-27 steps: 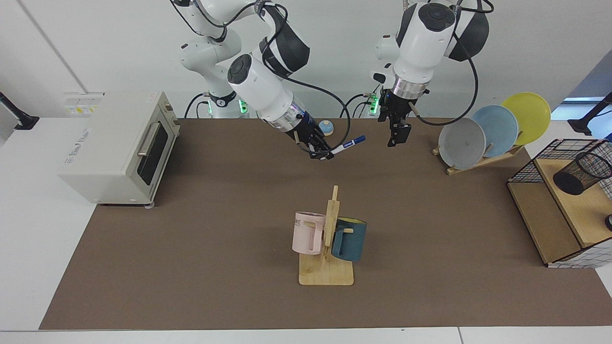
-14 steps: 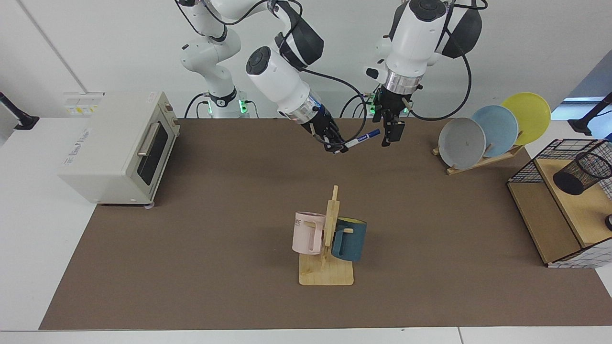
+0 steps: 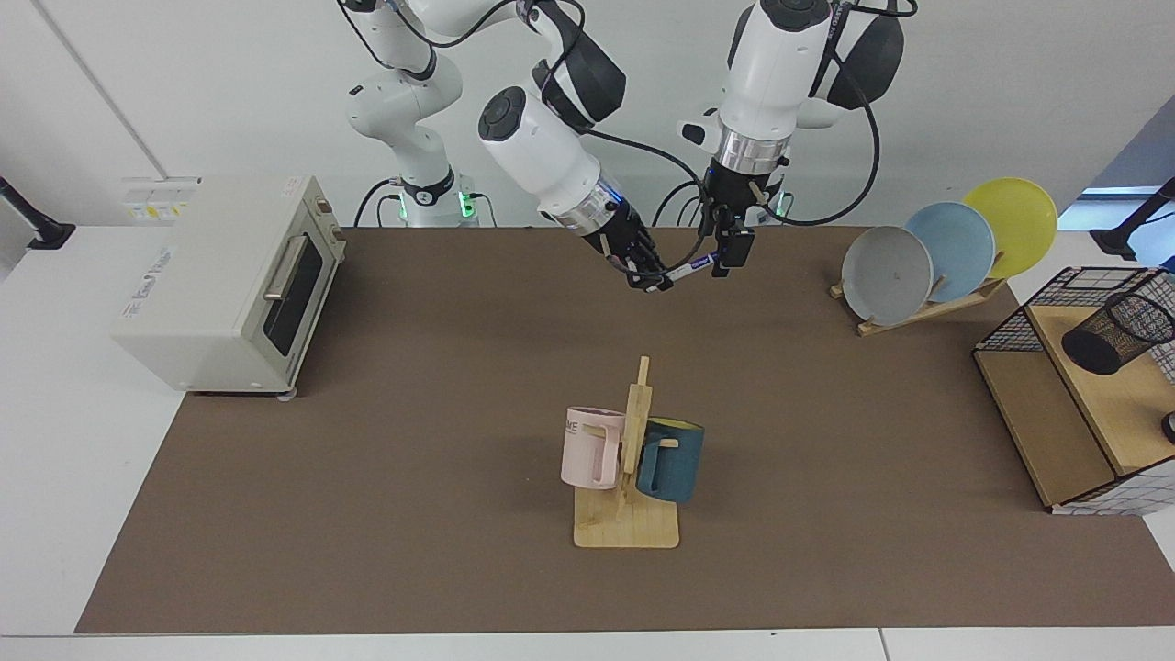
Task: Put markers into pen holder
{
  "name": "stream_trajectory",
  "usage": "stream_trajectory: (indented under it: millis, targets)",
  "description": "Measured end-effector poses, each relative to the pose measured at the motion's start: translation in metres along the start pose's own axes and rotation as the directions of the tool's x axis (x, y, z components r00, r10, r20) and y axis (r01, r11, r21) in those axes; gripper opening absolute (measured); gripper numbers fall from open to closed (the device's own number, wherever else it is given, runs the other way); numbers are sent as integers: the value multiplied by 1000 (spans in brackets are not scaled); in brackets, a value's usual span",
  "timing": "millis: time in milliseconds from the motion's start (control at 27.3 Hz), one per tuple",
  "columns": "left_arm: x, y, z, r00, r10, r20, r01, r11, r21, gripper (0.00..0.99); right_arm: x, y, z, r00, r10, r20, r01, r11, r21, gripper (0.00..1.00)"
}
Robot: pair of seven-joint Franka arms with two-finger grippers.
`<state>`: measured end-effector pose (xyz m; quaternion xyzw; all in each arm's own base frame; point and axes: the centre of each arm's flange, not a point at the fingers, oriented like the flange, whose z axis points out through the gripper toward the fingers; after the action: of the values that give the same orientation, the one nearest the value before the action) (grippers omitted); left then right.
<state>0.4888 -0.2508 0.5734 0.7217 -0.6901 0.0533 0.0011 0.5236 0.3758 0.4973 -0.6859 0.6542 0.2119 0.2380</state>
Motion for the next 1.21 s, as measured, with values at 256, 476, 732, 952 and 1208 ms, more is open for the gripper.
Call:
stream_trajectory:
  millis: [256, 476, 732, 952, 1208]
  targets:
    - [1, 1, 0, 1000, 1, 1, -1, 1000, -2, 167, 0, 0, 0, 1000, 1, 0, -1, 1000, 2, 198]
    - [-1, 0, 1, 1000, -9, 5, 9, 1000, -7, 167, 1, -1, -2, 1000, -10, -9, 10, 1000, 6, 529]
    - [-23, -4, 4, 998, -35, 56, 37, 999, -37, 167, -2, -1, -12, 987, -142, -72, 144, 990, 13, 930]
    - [-55, -11, 5, 986, -59, 158, 67, 997, -47, 167, 2, 5, -52, 916, -375, -141, 371, 927, -55, 1000]
    - [-122, -33, 1, 956, -129, 263, 138, 990, -16, 167, 41, 7, -117, 711, -656, -254, 611, 755, -238, 1000]
